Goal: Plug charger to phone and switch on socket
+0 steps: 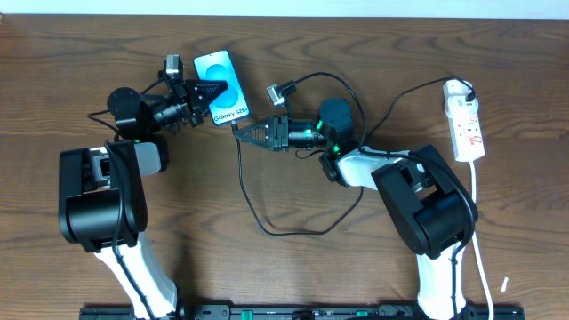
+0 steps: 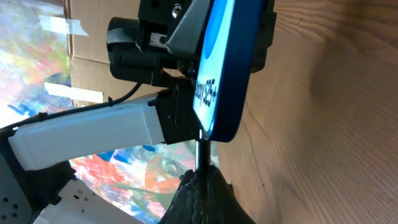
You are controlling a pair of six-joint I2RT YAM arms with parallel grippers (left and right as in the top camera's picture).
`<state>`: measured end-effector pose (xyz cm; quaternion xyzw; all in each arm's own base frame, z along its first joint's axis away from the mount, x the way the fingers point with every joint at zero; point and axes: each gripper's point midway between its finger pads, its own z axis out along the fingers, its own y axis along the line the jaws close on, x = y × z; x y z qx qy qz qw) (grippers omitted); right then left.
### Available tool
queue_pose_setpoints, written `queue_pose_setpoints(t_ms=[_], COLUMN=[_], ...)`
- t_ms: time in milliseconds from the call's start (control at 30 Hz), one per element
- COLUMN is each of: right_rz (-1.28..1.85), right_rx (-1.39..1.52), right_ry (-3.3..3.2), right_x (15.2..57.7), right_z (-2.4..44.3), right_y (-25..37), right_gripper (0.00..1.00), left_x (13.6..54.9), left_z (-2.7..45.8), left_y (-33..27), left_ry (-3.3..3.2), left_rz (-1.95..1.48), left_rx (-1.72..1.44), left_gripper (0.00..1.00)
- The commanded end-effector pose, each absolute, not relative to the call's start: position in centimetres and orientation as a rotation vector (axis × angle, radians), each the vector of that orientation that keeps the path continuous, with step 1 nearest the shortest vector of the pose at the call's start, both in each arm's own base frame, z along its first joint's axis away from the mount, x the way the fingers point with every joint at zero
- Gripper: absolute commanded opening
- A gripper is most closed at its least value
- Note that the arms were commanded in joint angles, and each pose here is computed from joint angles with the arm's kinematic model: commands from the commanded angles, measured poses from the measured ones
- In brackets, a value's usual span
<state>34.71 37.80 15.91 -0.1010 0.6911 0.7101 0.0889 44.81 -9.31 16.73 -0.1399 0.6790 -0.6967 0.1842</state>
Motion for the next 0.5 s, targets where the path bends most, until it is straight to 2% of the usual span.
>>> queue_pose_setpoints(t_ms=[0, 467], right_rz=[2.083, 2.051], right_rx=[-0.215, -0.148], right_ry=[2.053, 2.043], right_x=[36.05, 37.0], right_z=[15.71, 15.59], right_y=[37.63, 37.56], right_gripper=[0.01, 0.01], left_x=[44.63, 44.1], left_z=[17.75, 17.66], left_y=[-9.43, -9.67], left_ry=[1.906, 1.922], left_rz=[-1.946, -1.942], left_rx=[-0.307, -0.245], left_gripper=[0.07, 0.07])
